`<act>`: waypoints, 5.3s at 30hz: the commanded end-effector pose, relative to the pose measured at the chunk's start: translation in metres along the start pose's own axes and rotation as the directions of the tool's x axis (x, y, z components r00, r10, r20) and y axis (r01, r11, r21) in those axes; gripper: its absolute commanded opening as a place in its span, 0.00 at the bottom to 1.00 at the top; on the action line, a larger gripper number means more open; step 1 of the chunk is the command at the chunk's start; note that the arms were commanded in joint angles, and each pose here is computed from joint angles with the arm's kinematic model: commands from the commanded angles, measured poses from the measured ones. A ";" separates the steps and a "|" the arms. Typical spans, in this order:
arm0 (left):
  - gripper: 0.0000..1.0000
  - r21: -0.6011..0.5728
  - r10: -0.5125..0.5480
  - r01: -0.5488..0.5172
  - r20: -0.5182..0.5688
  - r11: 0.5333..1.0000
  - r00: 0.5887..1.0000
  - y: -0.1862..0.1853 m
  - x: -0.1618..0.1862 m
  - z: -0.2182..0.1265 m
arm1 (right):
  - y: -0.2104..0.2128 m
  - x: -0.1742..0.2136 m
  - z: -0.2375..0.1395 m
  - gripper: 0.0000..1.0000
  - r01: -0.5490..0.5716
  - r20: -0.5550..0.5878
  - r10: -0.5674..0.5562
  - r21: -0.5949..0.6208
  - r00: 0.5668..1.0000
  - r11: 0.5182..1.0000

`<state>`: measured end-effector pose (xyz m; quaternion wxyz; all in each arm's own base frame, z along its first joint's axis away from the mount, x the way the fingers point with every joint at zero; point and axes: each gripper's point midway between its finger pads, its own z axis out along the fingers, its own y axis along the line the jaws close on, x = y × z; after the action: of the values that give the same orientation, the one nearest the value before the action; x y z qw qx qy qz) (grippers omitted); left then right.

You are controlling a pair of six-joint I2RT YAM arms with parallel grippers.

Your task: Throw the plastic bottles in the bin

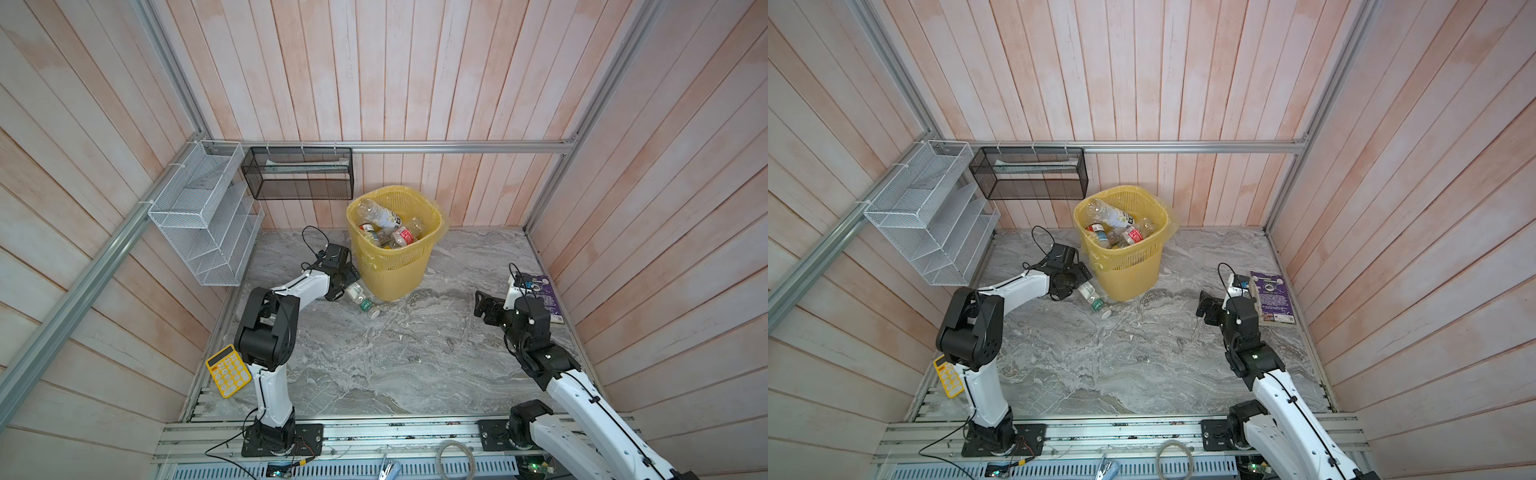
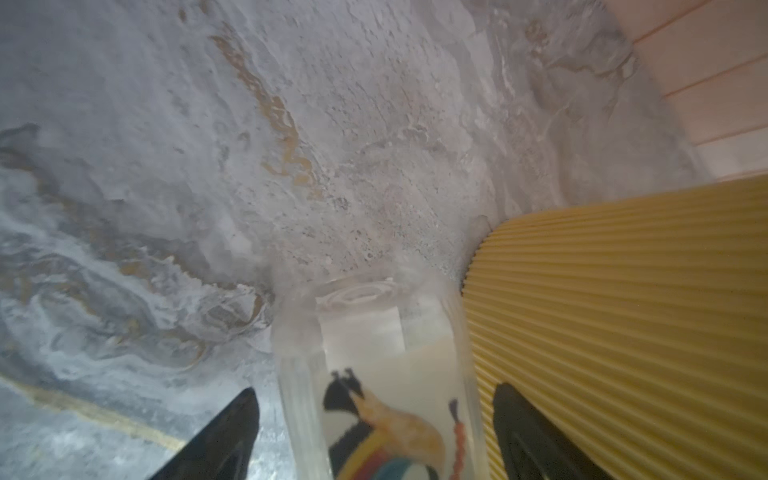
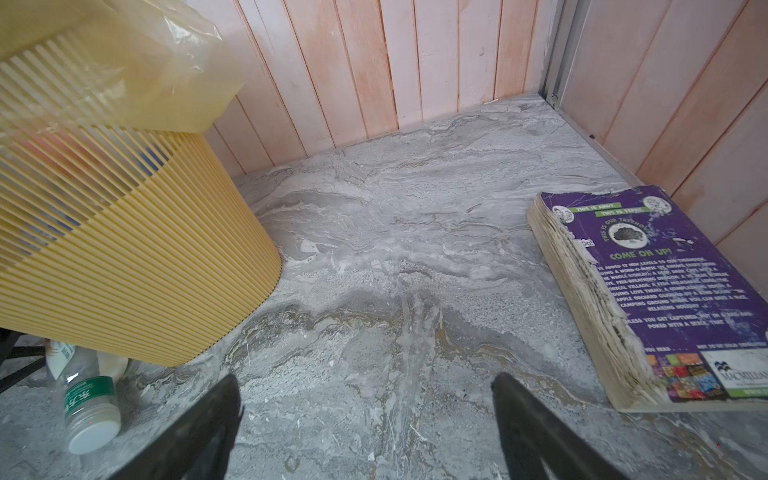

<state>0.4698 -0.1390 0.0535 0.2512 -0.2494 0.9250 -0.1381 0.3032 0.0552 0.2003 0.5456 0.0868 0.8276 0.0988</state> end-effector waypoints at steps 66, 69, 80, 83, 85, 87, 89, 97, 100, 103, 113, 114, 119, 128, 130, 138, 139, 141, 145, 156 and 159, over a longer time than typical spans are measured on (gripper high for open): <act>1.00 0.495 -0.111 -0.558 0.806 0.666 0.582 -0.203 -0.137 -0.383 | -0.006 -0.033 -0.012 0.95 -0.020 0.078 0.016 0.054 0.997 0.998; 1.00 0.417 -0.039 -0.543 0.817 0.729 0.576 -0.179 -0.128 -0.362 | -0.012 -0.030 -0.008 0.95 0.004 0.080 -0.011 0.090 0.997 0.996; 1.00 0.022 0.157 -0.240 0.698 0.970 0.698 0.051 -0.084 -0.216 | -0.035 -0.022 0.015 0.97 0.170 0.186 -0.213 0.224 0.959 0.960; 1.00 -0.085 0.187 -0.179 0.689 0.980 0.700 0.096 -0.068 -0.200 | -0.036 -0.016 0.028 0.97 0.202 0.213 -0.253 0.232 0.944 0.952; 1.00 -0.132 0.212 -0.169 0.700 0.977 0.681 0.113 -0.060 -0.196 | -0.033 -0.017 0.036 0.96 0.218 0.255 -0.274 0.227 0.927 0.949; 1.00 -0.171 0.232 -0.157 0.714 0.973 0.661 0.124 -0.057 -0.194 | -0.030 -0.017 0.043 0.96 0.240 0.286 -0.297 0.219 0.911 0.946; 1.00 -0.209 0.262 -0.159 0.712 0.965 0.651 0.132 -0.054 -0.189 | -0.027 -0.018 0.052 0.95 0.264 0.313 -0.322 0.213 0.893 0.941; 1.00 -0.307 0.362 -0.201 0.679 0.930 0.639 0.142 -0.052 -0.165 | -0.029 -0.024 0.088 0.93 0.342 0.310 -0.377 0.165 0.873 0.925; 1.00 -0.313 0.374 -0.211 0.692 0.926 0.618 0.144 -0.051 -0.160 | -0.034 -0.027 0.092 0.92 0.327 0.308 -0.355 0.140 0.883 0.935; 1.00 -0.317 0.380 -0.215 0.698 0.924 0.606 0.145 -0.051 -0.157 | -0.036 -0.027 0.090 0.92 0.320 0.313 -0.343 0.123 0.886 0.939; 1.00 -0.330 0.387 -0.208 0.702 0.921 0.598 0.146 -0.055 -0.154 | -0.056 0.010 0.085 0.86 0.249 0.241 -0.271 0.118 0.932 0.961; 1.00 -0.329 0.386 -0.207 0.708 0.921 0.592 0.146 -0.056 -0.156 | -0.055 0.007 0.082 0.86 0.248 0.269 -0.270 0.115 0.924 0.962; 1.00 -0.331 0.384 -0.200 0.723 0.922 0.575 0.150 -0.055 -0.160 | -0.063 0.013 0.094 0.86 0.243 0.260 -0.275 0.146 0.926 0.959; 1.00 -0.306 0.372 -0.212 0.756 0.928 0.539 0.152 -0.055 -0.160 | -0.074 0.021 0.090 0.88 0.205 0.282 -0.234 0.129 0.930 0.970; 1.00 -0.300 0.375 -0.226 0.766 0.927 0.522 0.149 -0.056 -0.159 | -0.074 0.021 0.090 0.94 0.205 0.281 -0.233 0.126 0.931 0.971; 1.00 -0.211 0.397 -0.399 0.786 0.893 0.474 0.138 -0.051 -0.135 | -0.074 0.020 0.089 1.00 0.205 0.288 -0.234 0.128 0.929 0.970; 1.00 -0.212 0.399 -0.397 0.781 0.893 0.481 0.140 -0.052 -0.132 | -0.074 0.020 0.090 1.00 0.206 0.286 -0.235 0.126 0.929 0.970; 1.00 -0.172 0.388 -0.413 0.758 0.895 0.525 0.141 -0.053 -0.128 | -0.074 0.020 0.090 1.00 0.206 0.285 -0.235 0.126 0.929 0.970; 1.00 -0.161 0.386 -0.423 0.760 0.892 0.524 0.139 -0.052 -0.128 | -0.073 0.020 0.090 1.00 0.206 0.287 -0.235 0.126 0.929 0.970; 1.00 -0.164 0.386 -0.422 0.762 0.892 0.520 0.140 -0.052 -0.128 | -0.074 0.020 0.089 1.00 0.207 0.286 -0.236 0.128 0.929 0.970; 1.00 -0.165 0.387 -0.422 0.762 0.892 0.520 0.140 -0.053 -0.128 | -0.074 0.020 0.089 1.00 0.208 0.286 -0.236 0.127 0.929 0.970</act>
<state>0.3846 0.0228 0.1200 0.6444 -0.0585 0.7618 0.0306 0.3751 -0.0037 0.1255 0.6610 0.0301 0.7495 -0.0200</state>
